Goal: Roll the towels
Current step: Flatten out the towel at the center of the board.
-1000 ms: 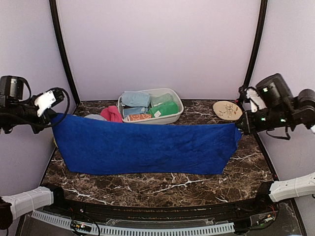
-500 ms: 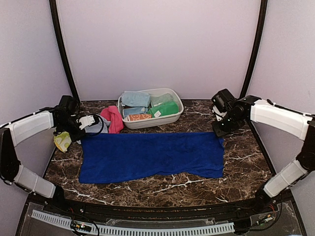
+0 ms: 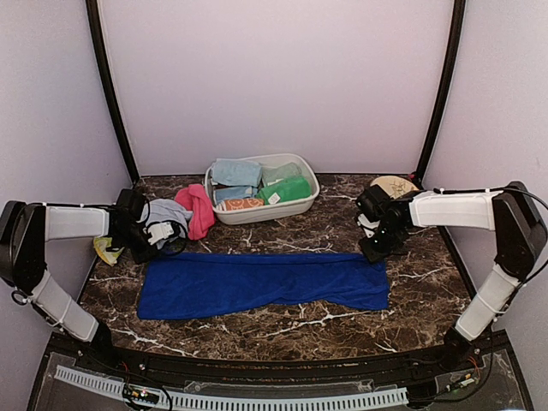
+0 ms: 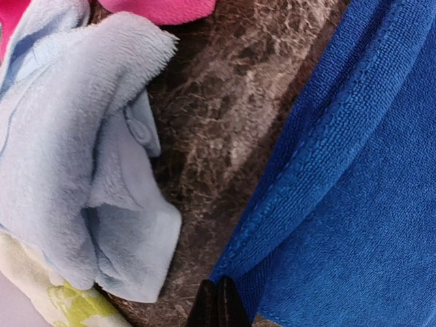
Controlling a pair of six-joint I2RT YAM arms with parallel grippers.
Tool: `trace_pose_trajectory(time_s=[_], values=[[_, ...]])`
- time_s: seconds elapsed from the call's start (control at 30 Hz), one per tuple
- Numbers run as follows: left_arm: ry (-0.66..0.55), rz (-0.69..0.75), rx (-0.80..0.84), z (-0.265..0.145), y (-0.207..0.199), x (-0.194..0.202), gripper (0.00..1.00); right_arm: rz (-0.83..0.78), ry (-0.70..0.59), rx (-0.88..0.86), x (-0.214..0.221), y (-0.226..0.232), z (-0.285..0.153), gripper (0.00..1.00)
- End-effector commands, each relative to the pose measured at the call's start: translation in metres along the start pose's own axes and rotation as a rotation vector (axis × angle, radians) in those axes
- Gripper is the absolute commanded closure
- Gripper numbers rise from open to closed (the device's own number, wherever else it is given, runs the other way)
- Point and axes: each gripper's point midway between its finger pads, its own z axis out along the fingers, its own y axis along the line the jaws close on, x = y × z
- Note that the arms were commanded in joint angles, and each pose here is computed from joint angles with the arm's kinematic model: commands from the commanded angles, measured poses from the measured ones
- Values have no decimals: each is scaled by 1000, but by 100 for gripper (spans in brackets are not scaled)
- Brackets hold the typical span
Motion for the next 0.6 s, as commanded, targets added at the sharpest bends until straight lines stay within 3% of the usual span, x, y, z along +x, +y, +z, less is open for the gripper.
trace_pose_trajectory(time_s=[0.0, 0.37, 0.5, 0.53, 0.57], values=[[-13, 1, -18, -4, -9, 10, 100, 23, -13, -23, 8, 1, -1, 100], [-50, -42, -23, -21, -17, 11, 100, 77, -28, -55, 18, 8, -19, 100], [-71, -99, 79, -26, -32, 5, 100, 123, -16, -114, 13, 20, -21, 100], [-74, -100, 103, -26, -39, 6, 100, 141, -16, -126, 14, 23, -21, 98], [-71, -88, 112, -24, -44, 7, 100, 157, -14, -144, 14, 27, -20, 90]])
